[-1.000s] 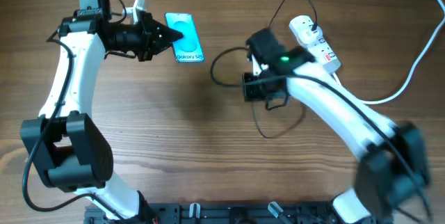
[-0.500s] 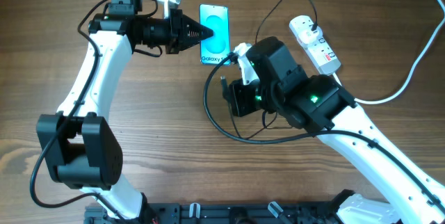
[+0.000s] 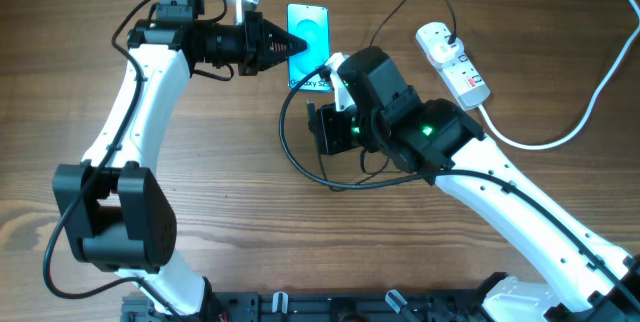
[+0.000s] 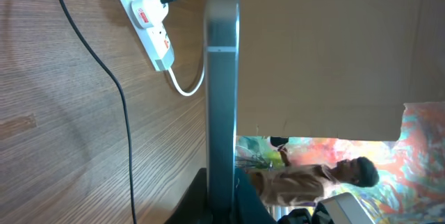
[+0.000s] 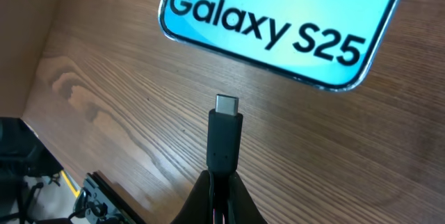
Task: Plug charger to phone and switch on socket
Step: 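Bring the cable plug up to the phone's bottom port, then push the USB-C plug into the phone's charging port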
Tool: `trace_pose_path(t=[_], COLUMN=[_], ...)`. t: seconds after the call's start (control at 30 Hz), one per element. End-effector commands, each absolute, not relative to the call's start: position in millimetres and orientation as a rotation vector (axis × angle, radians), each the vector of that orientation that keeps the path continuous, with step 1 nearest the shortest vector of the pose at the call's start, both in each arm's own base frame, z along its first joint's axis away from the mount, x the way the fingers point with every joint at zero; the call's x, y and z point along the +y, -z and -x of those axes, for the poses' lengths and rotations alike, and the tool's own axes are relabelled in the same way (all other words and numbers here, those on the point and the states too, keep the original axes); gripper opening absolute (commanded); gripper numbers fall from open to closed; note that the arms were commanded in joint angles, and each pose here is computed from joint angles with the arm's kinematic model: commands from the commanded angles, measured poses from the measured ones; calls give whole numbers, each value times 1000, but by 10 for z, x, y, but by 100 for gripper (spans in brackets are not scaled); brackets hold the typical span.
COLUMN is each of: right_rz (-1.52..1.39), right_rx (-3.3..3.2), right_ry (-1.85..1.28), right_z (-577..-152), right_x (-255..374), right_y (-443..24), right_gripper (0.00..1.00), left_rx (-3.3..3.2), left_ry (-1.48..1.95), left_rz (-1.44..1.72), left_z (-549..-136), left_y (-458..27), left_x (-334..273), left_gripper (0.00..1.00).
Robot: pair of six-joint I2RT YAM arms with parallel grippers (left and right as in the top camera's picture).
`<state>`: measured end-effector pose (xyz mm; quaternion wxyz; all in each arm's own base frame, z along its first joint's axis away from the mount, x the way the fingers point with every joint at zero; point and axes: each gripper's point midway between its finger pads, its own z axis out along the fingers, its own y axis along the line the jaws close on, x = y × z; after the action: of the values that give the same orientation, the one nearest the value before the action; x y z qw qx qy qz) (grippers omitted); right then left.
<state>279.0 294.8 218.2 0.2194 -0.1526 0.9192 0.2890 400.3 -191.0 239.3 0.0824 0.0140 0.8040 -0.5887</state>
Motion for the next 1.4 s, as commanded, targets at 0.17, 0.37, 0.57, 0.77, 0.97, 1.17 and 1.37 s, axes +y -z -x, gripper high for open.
trace_pose_path(t=[0.17, 0.37, 0.57, 0.77, 0.97, 1.17, 1.37], right_rz=[361, 357, 322, 318, 320, 321, 319], right_rx=[2530, 2525, 2537, 2531, 2520, 2520, 2538], right_ry=[-750, -761, -804, -817, -830, -829, -818], right_z=[-2881, -2886, -2868, -2875, -2885, -2886, -2863], right_x=[2918, 2931, 2968, 2984, 3004, 3003, 2981], right_y=[-2202, -2215, -2227, -2243, -2264, -2264, -2233], right_gripper=[4, 5, 4, 5, 5, 5, 5], left_rx=[2332, 2329, 2309, 2287, 2287, 2292, 2290], left_ry=[1791, 1795, 1824, 1834, 1835, 1838, 1843], left_rz=[-138, -141, -162, -199, -199, -193, -195], left_z=[-3940, -3936, -3918, -3899, -3898, -3891, -3888], left_y=[-2615, -2621, -2662, -2686, -2686, -2682, -2687], left_x=[-1945, -1949, -1960, -1967, -1967, -1967, -1968], left_gripper=[4, 4, 4, 4, 4, 4, 4])
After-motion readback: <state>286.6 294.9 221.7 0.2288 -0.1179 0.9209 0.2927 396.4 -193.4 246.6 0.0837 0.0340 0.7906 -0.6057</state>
